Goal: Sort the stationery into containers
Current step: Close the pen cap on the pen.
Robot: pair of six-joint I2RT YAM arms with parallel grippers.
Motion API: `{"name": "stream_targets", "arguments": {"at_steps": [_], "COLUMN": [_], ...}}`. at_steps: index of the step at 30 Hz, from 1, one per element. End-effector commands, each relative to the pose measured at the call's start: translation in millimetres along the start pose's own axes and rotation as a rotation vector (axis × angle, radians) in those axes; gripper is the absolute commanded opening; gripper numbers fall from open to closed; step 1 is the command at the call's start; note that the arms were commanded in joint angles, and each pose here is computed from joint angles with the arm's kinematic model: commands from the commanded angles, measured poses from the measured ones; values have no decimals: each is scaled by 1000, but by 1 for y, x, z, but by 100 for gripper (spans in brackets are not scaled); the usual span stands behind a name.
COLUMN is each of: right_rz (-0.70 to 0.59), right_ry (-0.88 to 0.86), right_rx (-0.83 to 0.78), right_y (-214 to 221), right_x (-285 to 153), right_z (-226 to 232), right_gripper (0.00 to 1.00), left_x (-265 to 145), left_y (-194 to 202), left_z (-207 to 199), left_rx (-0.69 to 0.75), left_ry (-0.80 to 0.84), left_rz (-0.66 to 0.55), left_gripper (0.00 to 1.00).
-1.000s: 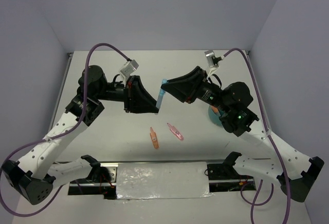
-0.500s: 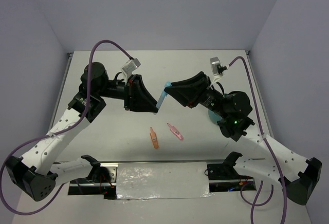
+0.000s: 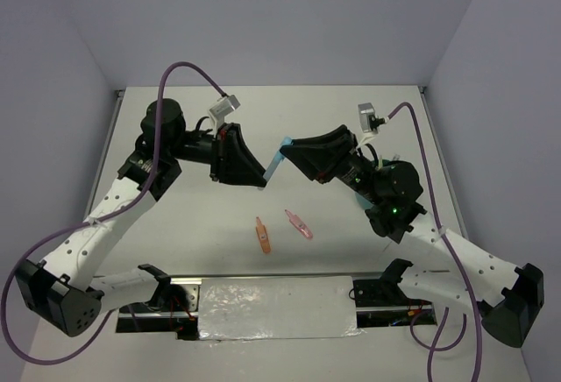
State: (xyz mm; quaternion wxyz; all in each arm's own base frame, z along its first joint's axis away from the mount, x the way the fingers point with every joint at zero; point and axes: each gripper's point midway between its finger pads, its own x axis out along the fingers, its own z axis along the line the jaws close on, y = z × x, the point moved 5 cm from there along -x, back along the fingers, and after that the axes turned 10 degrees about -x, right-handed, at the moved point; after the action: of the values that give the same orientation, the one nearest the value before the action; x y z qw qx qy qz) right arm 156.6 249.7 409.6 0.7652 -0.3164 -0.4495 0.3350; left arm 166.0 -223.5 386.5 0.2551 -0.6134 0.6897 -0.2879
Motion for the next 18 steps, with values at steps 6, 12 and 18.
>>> {"name": "stream_targets", "arguments": {"at_steps": [6, 12, 18], "right_rz": [657, 653, 541], "right_ry": [-126, -91, 383], "right_rx": [237, 244, 116], "right_y": [140, 145, 98], "right_x": [-59, -61, -48], "right_z": [14, 8, -27], "right_gripper": [0, 0, 0], "left_x": [-17, -19, -20], "left_y": [-103, -103, -71], "left_z": [-39, -33, 16], "left_rx": [420, 422, 281], "left_ry": [-61, -95, -230], "left_rz": [-387, -376, -311], "left_gripper": [0, 0, 43]}}
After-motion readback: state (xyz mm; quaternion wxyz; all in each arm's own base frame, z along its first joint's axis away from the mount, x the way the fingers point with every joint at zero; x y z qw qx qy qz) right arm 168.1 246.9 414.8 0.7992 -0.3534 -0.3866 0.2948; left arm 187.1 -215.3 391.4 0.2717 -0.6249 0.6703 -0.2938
